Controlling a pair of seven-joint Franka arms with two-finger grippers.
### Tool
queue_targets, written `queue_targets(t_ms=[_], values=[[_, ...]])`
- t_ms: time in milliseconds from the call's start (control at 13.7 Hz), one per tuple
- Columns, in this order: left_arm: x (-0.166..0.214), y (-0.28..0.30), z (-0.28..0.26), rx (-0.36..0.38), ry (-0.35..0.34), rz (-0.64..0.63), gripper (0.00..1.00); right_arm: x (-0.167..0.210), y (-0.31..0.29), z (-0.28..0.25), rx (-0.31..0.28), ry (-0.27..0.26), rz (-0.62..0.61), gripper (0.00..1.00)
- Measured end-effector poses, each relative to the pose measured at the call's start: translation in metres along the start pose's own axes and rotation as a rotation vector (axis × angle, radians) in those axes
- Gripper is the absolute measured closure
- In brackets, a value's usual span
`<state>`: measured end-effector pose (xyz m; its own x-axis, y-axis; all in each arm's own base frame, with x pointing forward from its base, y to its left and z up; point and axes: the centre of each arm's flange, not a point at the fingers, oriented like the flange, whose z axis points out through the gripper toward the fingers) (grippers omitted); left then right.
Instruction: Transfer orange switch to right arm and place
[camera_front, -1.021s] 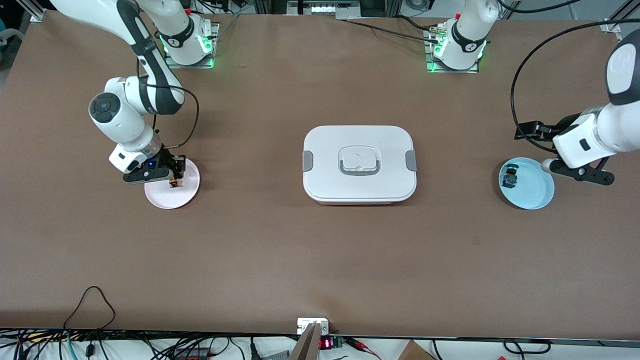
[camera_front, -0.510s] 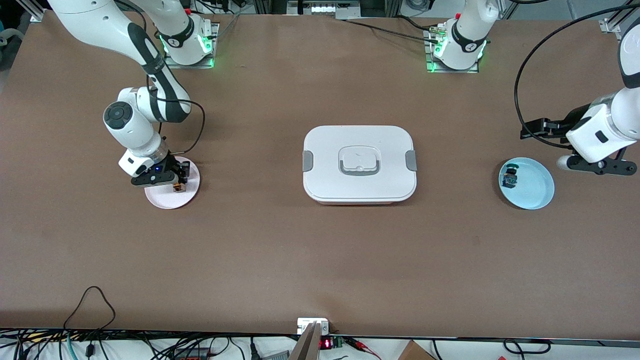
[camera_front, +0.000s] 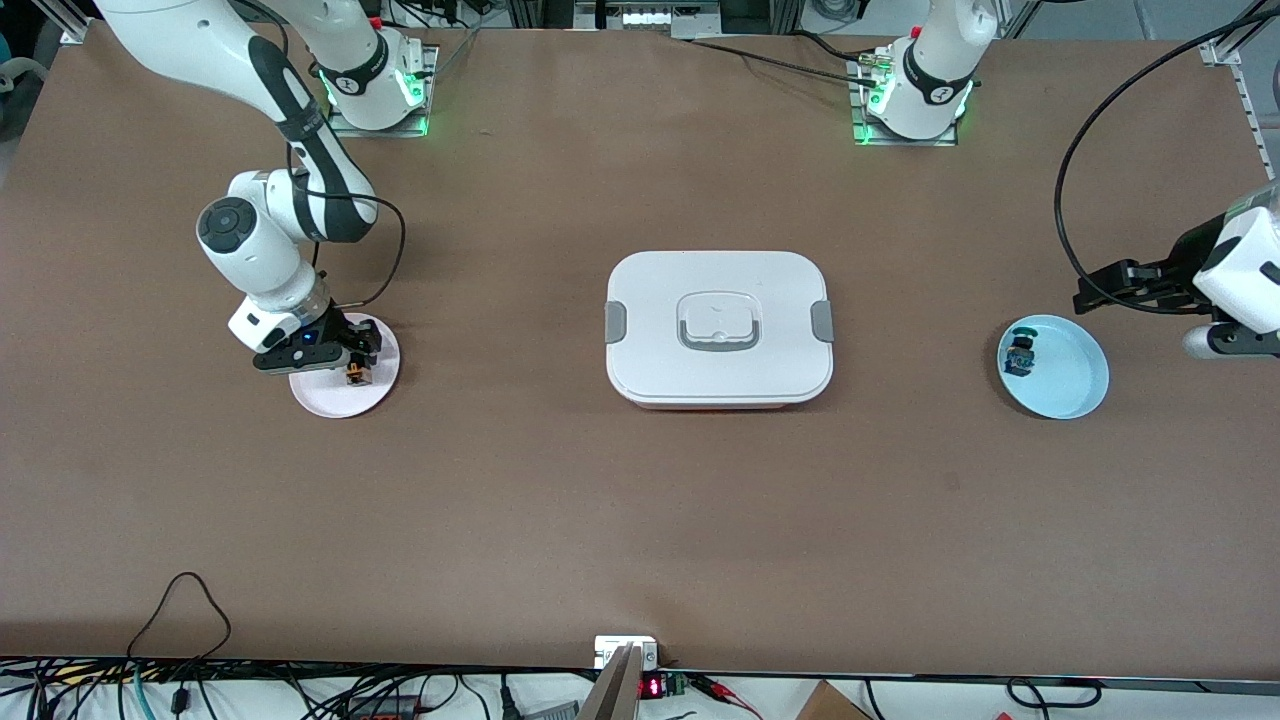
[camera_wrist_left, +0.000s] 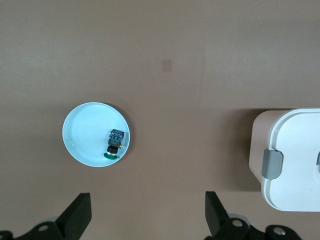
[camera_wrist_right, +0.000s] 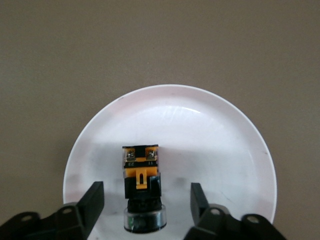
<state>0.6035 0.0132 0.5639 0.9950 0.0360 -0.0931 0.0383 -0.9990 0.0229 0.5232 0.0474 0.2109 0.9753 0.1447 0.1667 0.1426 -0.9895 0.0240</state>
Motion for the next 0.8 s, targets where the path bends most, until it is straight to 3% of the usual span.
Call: queue_targets(t_ms=[146,438,802], values=[[0.0,0.0,0.0,0.0,0.001,0.003,0.0,0.009,0.0,-0.029,0.006,-0.009,0.0,0.0],[-0.009,-0.003,0.003,-0.01,0.047,0.004,0.0,0.029,0.0,-0.128,0.024,-0.048,-0.001,0.0],[-0.017,-0.003,-0.004,-0.016,0.069,0.01,0.0,0.029,0.009,-0.306,0.048,-0.125,0.004,0.0]])
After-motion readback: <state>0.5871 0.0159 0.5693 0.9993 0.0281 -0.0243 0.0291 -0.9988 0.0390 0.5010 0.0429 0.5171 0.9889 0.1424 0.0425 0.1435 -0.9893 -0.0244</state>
